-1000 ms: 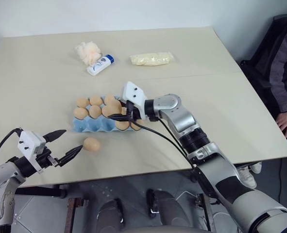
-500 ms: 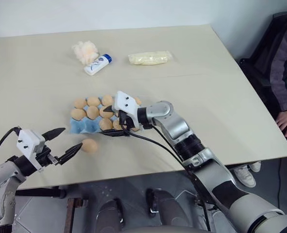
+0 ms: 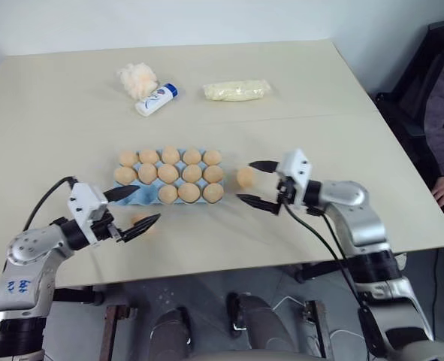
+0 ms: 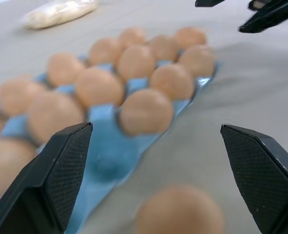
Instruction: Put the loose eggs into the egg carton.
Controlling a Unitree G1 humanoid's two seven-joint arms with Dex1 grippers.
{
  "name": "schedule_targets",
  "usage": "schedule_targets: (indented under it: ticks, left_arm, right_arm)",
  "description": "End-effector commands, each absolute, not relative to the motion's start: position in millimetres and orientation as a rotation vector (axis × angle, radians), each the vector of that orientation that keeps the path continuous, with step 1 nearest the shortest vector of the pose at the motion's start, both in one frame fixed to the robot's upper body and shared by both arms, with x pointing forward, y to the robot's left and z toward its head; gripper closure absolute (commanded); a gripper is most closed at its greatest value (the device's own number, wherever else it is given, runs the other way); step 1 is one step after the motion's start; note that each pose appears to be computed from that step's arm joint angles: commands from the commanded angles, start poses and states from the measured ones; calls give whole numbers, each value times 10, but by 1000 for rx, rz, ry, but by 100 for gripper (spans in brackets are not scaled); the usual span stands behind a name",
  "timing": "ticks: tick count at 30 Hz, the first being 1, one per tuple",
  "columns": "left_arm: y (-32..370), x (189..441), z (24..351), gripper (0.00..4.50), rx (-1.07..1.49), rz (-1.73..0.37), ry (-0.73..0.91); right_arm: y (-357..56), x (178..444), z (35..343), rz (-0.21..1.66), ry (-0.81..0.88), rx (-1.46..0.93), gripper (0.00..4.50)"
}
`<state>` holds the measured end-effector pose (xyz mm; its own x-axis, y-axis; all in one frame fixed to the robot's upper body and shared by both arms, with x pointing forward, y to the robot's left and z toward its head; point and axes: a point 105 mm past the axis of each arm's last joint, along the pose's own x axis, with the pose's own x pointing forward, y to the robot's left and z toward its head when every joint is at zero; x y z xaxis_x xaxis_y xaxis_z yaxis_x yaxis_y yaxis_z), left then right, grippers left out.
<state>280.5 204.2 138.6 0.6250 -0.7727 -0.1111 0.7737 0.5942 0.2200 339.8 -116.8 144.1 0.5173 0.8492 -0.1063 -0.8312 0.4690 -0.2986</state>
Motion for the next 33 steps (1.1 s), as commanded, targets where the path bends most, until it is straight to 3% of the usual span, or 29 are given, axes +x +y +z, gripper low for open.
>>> schedule_targets:
  ticks: [1,9,17,24,27,33]
  left_arm:
    - [1973,2824,1402,0,252,-947,-3]
    - [1979,2918,1399,0,291,-955,-13]
    - [1989,2887,1437,0,294,-955,-29]
    - [2026,2816,1444,0,291,-927,-33]
    - [2064,2818,1470,0,287,-887,-52]
    - [2102,2802,1470,0,287,-856,-55]
  right_arm:
    - [-1297,3346,1551,977,-133,-334,3]
    - [-1285,3451,1414,949,-88,-348,3]
    - [-1076,3773,1424,1003,-66,-361,3]
    - [-927,3959,1255,1059,18,-341,3]
    - [-828,3981,1300,1082,-21,-319,60]
    - [-780,3964,1317,1113,-47,-337,237]
